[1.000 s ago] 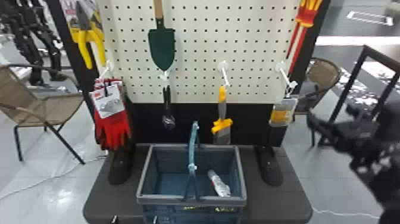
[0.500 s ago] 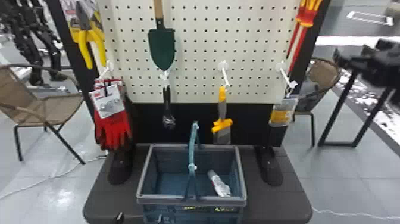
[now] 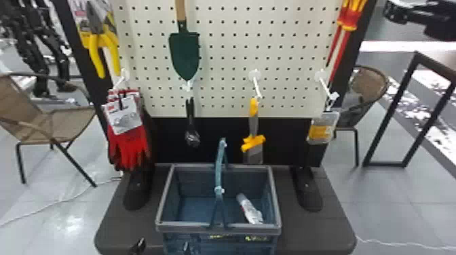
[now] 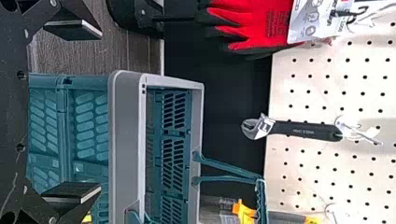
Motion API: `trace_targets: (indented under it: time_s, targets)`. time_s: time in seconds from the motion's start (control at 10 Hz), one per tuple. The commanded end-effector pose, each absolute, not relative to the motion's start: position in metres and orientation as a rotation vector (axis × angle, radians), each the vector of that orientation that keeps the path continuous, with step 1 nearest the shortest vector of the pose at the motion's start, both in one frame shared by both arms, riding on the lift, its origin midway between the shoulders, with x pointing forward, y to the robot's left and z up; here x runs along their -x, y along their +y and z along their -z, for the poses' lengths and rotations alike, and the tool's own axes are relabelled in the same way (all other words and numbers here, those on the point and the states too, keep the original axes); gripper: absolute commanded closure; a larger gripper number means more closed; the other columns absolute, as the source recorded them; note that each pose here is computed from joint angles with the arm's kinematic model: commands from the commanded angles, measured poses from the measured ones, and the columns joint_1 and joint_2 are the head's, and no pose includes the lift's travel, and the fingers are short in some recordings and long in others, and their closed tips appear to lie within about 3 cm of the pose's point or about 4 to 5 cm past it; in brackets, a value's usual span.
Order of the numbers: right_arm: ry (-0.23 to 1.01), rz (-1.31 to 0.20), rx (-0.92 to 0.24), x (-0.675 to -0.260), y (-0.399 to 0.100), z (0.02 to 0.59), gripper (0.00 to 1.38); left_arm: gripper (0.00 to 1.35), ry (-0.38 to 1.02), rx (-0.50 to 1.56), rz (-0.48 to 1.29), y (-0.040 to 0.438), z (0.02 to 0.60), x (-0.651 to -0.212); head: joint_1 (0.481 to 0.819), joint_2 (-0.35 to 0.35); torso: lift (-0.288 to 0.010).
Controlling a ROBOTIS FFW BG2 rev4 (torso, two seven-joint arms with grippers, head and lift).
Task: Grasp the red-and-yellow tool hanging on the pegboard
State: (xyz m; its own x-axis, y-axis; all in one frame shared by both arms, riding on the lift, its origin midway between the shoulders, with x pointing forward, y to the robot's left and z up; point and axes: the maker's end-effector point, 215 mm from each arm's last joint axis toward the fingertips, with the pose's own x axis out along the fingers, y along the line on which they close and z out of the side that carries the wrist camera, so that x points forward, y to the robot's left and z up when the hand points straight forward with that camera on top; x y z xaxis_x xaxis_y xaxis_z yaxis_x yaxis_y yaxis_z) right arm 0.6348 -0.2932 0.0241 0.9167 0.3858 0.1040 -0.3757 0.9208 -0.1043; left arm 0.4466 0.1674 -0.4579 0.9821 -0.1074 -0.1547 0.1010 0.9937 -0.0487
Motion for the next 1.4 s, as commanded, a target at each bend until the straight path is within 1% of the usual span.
trace_targets:
  time_s: [0.0, 0.3, 0.6, 0.7, 0.9, 1.0, 1.1, 1.2, 1.3]
  targets:
    - [-0.099, -0.452, 0.036, -0.642, -0.272, -0.021, 0.18, 0.16, 0.158, 0.039, 0.106, 0.167, 0.457, -0.449, 0.549, 0.000, -0.100]
    - [-0.038, -0.558, -0.025, -0.653, -0.229, 0.010, 0.18, 0.16, 0.161, 0.033, 0.121, 0.160, 0.456, -0.455, 0.549, 0.000, -0.100]
    - [-0.051, -0.561, -0.033, -0.656, -0.229, 0.007, 0.18, 0.16, 0.163, 0.034, 0.128, 0.156, 0.457, -0.457, 0.549, 0.000, -0.100]
    - [-0.051, -0.570, -0.041, -0.658, -0.226, 0.008, 0.22, 0.16, 0.160, 0.033, 0.129, 0.156, 0.456, -0.459, 0.549, 0.000, -0.100]
    - [-0.051, -0.604, -0.074, -0.661, -0.212, 0.011, 0.70, 0.16, 0.158, 0.031, 0.131, 0.156, 0.455, -0.460, 0.549, 0.000, -0.100]
    - [-0.060, -0.606, -0.075, -0.661, -0.210, 0.008, 0.84, 0.16, 0.154, 0.031, 0.134, 0.156, 0.454, -0.463, 0.549, 0.000, -0.100]
    - [-0.068, -0.603, -0.073, -0.662, -0.211, 0.006, 1.15, 0.16, 0.154, 0.032, 0.135, 0.155, 0.454, -0.463, 0.549, 0.000, -0.100]
    - [-0.068, -0.601, -0.072, -0.662, -0.212, 0.006, 1.27, 0.16, 0.154, 0.031, 0.136, 0.155, 0.454, -0.462, 0.549, 0.000, -0.100]
    - [-0.068, -0.601, -0.072, -0.662, -0.212, 0.006, 1.27, 0.16, 0.157, 0.031, 0.136, 0.155, 0.455, -0.461, 0.549, 0.000, -0.100]
